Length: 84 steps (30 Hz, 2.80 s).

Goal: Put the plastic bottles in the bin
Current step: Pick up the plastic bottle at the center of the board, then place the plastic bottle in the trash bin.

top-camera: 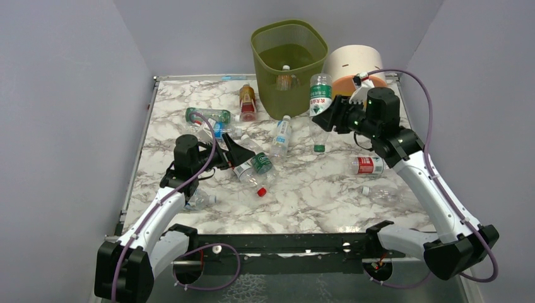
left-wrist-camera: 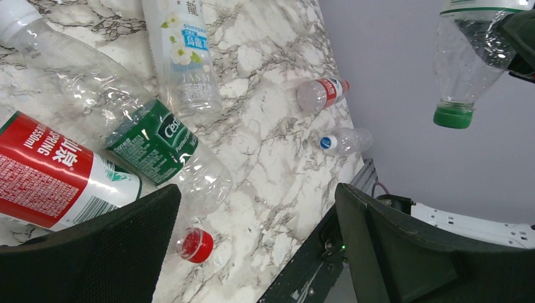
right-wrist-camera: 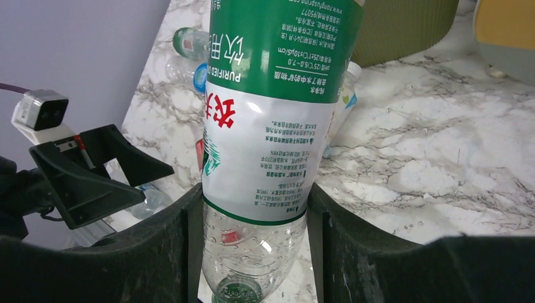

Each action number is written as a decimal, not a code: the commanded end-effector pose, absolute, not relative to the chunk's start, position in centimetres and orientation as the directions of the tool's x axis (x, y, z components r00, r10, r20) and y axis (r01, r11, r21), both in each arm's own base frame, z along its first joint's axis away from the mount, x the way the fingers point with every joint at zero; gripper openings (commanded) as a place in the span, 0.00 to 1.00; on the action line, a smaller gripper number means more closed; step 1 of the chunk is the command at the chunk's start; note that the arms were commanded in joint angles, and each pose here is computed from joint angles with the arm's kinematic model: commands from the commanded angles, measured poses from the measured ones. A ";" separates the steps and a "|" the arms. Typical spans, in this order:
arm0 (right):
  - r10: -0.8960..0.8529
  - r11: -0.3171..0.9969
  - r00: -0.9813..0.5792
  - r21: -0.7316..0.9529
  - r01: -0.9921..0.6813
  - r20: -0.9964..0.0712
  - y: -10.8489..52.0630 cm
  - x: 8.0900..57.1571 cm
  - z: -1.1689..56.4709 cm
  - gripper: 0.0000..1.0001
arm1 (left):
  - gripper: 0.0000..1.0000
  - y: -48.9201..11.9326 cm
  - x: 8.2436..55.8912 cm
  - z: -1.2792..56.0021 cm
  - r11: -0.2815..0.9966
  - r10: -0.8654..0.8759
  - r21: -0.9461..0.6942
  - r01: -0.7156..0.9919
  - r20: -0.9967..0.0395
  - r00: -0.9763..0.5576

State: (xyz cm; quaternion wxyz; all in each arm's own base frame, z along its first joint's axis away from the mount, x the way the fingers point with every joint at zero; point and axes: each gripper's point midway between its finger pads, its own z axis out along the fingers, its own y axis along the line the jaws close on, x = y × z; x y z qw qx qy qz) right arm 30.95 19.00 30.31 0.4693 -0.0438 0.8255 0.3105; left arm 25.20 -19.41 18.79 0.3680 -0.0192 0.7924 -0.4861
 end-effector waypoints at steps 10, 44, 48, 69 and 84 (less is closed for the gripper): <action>0.239 0.757 -0.467 0.464 -0.460 -0.852 20.2 31.4 36.8 0.50 | 0.99 -19.8 25.0 18.8 0.506 -0.374 -0.785 0.357 -0.573 -0.729; 0.426 0.707 -0.140 0.425 -0.565 -0.894 26.9 49.9 48.3 0.53 | 0.99 -19.4 23.8 21.2 0.499 -0.392 -0.783 0.372 -0.586 -0.709; 0.439 0.745 -0.049 0.394 -0.538 -0.897 26.5 52.3 47.6 0.55 | 0.99 -19.3 23.5 21.4 0.497 -0.395 -0.784 0.371 -0.585 -0.708; 0.354 0.824 -0.065 0.344 -0.449 -0.933 25.8 59.6 40.1 0.92 | 0.99 -19.1 23.5 21.8 0.518 -0.390 -0.773 0.366 -0.594 -0.703; 0.326 0.761 -0.234 0.401 -0.510 -0.916 24.0 47.8 40.7 0.99 | 0.99 -19.1 23.1 20.5 0.513 -0.392 -0.783 0.351 -0.578 -0.716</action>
